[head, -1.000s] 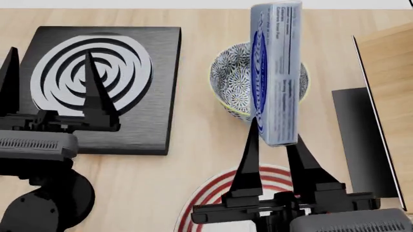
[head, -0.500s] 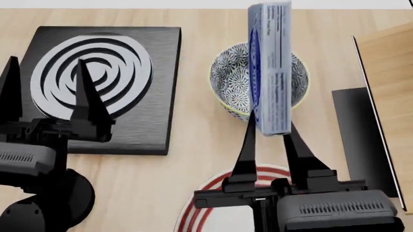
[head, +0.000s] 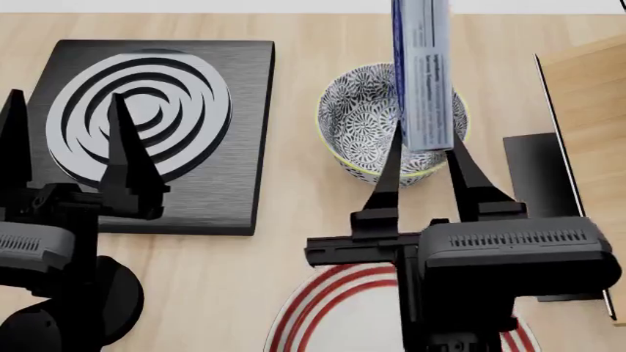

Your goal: Pick up the cream cheese and put it in the bowl.

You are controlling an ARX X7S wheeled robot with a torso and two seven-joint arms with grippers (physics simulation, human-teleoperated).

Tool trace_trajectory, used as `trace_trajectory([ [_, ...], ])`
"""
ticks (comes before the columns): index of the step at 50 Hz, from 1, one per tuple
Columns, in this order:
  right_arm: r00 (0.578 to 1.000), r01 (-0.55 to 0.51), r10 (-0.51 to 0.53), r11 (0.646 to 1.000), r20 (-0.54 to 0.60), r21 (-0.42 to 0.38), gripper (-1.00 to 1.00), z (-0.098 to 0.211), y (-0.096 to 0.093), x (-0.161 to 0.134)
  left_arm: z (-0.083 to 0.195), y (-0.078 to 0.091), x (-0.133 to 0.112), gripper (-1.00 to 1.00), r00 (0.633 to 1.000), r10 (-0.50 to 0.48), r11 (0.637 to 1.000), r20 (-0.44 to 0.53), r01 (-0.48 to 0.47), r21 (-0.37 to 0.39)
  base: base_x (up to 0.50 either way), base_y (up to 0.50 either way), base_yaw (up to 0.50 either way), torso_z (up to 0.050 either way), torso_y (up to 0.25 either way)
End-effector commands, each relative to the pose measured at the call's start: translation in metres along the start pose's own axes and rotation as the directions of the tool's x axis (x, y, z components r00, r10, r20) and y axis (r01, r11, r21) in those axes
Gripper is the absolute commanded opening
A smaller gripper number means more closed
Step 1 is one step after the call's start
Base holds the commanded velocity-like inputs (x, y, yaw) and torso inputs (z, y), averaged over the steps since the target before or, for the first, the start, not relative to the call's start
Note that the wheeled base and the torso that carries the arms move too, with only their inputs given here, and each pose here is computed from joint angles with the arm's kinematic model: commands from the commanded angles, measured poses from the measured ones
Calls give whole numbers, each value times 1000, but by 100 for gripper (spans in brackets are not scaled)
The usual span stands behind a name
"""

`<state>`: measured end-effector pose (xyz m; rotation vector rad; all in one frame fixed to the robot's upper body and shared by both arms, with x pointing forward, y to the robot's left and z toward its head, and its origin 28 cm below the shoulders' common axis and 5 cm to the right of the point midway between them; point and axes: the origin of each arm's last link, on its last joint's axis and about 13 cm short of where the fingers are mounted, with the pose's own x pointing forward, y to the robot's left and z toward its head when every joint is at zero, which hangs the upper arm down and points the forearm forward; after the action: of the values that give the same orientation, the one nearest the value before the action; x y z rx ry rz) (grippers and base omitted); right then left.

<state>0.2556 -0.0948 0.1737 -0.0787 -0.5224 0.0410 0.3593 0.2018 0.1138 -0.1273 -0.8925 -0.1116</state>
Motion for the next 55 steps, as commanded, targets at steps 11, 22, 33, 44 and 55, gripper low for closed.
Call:
trace_trajectory([
  [11, 999, 14, -16, 996, -31, -86, -100, 42, -16, 28, 0, 1, -1, 100, 1000, 3, 1000, 2, -3, -9, 0, 0, 0, 1, 0],
  [22, 995, -13, 4, 996, -100, -87, -100, 49, -17, 45, 0, 2, -2, 100, 1000, 7, 1000, 4, -7, -8, 0, 0, 0, 0, 1],
  [33, 975, -42, 20, 995, -222, -95, -100, 70, -18, 54, 1, 1, -3, 100, 1000, -3, 1000, 7, 3, -1, 1, 0, 0, 0, 0],
  [44, 915, -60, 40, 998, -401, -36, -100, 92, -24, 66, 1, 0, -1, 100, 1000, -1, 1000, 5, 1, 7, 0, 0, 0, 0, 1],
  [55, 826, -78, 60, 997, -560, -7, -100, 112, -30, 76, 1, 0, -1, 100, 1000, 4, 1000, 5, -4, 16, 0, 0, 0, 1, 1],
])
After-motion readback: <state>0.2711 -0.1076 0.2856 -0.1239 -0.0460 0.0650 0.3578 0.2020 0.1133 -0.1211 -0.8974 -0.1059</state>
